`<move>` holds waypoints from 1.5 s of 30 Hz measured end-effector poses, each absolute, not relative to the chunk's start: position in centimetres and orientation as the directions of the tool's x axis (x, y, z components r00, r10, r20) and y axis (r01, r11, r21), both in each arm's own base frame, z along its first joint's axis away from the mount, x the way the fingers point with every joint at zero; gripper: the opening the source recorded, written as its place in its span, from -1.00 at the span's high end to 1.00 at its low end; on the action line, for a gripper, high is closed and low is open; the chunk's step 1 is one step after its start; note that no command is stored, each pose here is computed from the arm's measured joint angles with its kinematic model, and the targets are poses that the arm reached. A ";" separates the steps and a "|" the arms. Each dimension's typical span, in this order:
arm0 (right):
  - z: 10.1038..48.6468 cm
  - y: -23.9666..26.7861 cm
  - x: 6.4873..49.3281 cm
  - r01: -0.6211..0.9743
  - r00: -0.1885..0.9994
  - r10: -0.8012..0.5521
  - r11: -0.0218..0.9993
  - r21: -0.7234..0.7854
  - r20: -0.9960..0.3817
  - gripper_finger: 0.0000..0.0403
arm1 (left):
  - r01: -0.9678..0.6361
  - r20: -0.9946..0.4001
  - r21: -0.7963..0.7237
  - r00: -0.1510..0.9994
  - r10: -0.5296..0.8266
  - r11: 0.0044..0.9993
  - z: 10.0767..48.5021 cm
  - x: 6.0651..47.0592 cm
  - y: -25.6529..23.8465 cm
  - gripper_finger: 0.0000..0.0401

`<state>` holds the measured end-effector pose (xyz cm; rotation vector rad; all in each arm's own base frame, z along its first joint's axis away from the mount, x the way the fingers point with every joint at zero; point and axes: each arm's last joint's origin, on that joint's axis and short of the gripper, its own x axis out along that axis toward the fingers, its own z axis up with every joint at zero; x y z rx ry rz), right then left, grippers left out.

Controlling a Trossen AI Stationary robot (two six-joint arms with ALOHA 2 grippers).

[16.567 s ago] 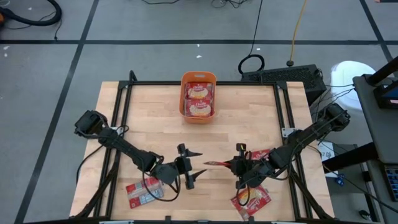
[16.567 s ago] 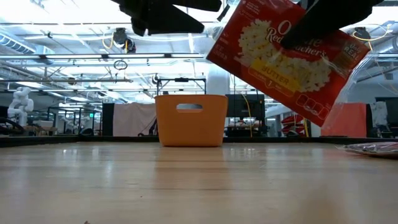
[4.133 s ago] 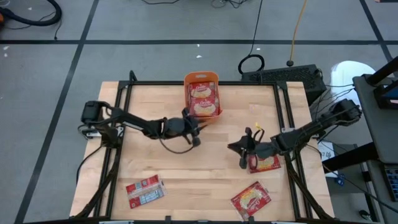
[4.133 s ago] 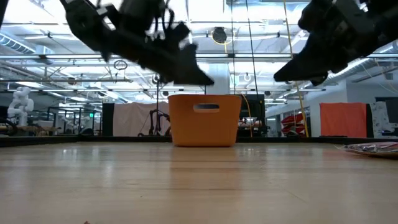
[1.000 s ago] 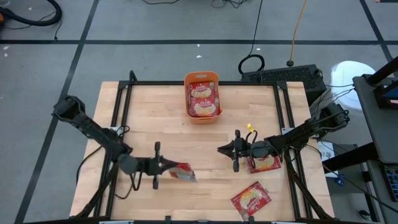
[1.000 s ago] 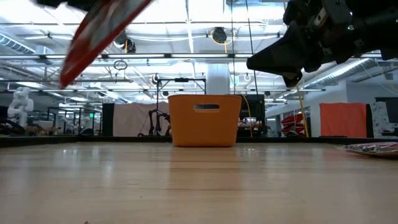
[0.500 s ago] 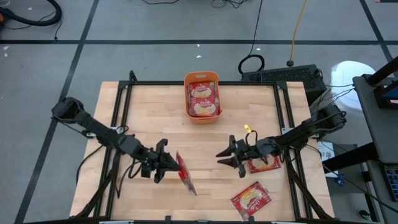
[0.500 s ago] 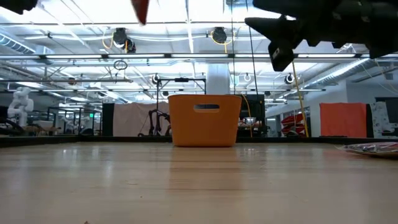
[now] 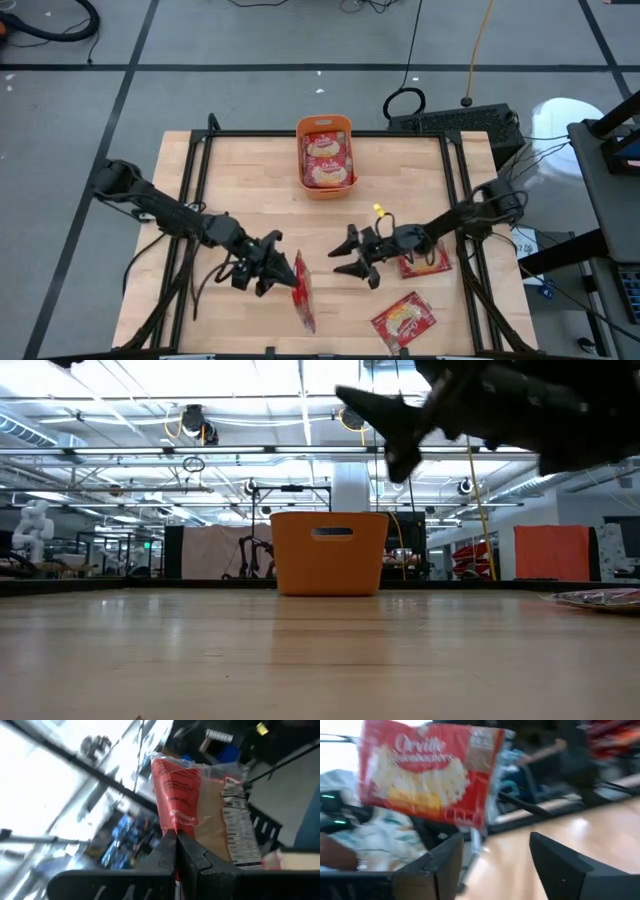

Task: Sort popcorn bags into baskets
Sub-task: Put the bottom left red popcorn bag into the orange bin

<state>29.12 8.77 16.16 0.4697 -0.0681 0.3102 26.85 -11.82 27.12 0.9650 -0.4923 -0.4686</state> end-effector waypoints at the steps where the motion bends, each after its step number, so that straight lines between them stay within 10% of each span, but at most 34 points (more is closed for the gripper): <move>1: 16.2 8.9 29.6 -0.353 0.936 0.311 0.832 0.427 0.168 -0.12 | 0.161 0.184 0.867 0.775 -0.604 0.471 27.2 27.0 -12.0 0.98; 22: 17.4 10.9 36.4 -0.664 0.748 0.576 0.654 0.363 0.330 -0.20 | 0.154 0.180 0.918 0.658 -0.731 0.365 28.0 27.7 -13.5 0.98; 45: 17.7 11.3 35.3 -0.567 0.805 0.588 0.727 0.386 0.076 -0.08 | 0.194 0.165 0.900 0.678 -0.716 0.390 27.8 28.1 -12.7 0.99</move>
